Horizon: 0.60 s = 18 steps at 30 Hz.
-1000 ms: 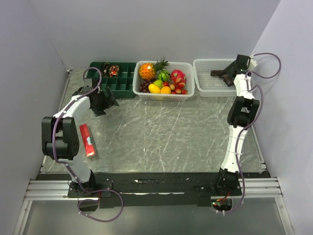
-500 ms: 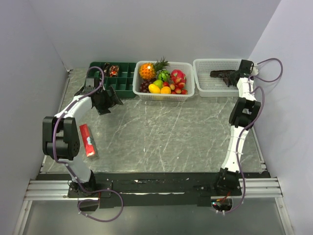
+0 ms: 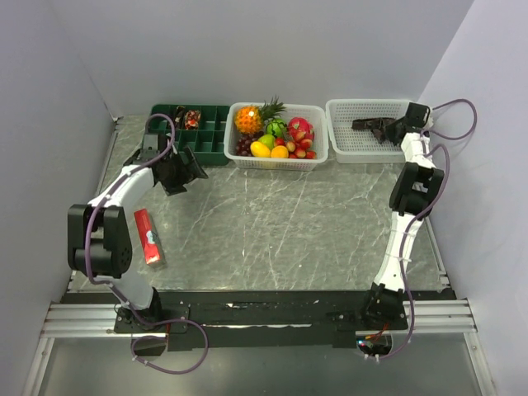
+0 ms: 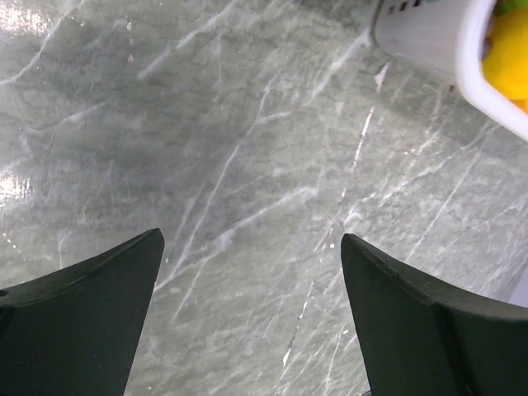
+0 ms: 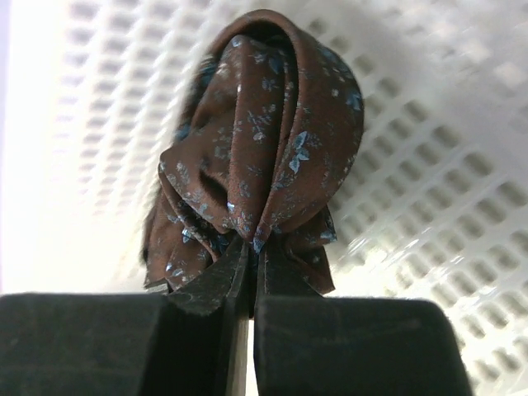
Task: Roll the ties
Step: Pick up the tie at the center of the board.
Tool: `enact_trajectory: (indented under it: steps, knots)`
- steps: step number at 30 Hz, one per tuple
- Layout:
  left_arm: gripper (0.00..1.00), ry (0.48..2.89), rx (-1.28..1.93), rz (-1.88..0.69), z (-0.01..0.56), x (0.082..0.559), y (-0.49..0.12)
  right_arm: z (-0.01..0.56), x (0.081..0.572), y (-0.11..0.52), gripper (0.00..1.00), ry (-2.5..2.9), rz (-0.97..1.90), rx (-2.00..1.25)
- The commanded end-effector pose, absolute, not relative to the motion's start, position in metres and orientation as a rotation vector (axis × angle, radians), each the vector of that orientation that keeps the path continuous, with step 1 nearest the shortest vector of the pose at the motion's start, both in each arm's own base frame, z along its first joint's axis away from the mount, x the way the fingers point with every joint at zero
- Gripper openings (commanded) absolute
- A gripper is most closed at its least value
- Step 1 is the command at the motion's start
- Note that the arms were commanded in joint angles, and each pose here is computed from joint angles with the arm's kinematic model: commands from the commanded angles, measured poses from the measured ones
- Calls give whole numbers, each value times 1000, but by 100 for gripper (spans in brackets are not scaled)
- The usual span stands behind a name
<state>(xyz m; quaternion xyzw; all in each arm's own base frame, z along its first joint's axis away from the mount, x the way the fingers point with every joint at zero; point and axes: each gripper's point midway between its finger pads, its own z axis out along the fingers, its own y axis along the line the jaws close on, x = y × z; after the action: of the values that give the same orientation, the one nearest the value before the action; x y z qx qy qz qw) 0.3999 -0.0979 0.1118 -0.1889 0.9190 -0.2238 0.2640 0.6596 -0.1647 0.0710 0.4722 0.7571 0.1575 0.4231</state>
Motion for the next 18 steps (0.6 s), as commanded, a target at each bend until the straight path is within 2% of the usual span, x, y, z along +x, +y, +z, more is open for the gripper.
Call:
enact_trajectory:
  steps: [1,3,5,6,11,12,18]
  knots:
    - [95,2382,-469,-658,146,399,-104,234,660,-164,0,1668,489,978]
    - [94,2377,-467,-672,147,393,-105,286,656,-146,0,1611,531,851]
    - [94,2349,-461,-683,154,387,-105,303,650,-133,0,1598,557,809]
    - [95,2344,-457,-690,156,384,-106,335,644,-113,0,1565,597,726]
    - [95,2301,-430,-657,177,366,-100,403,613,-58,0,1552,631,527]
    - [95,2289,-427,-652,180,364,-98,431,596,-43,0,1527,652,471]
    - [95,2218,-411,-665,204,340,-96,485,517,50,0,1531,766,226]
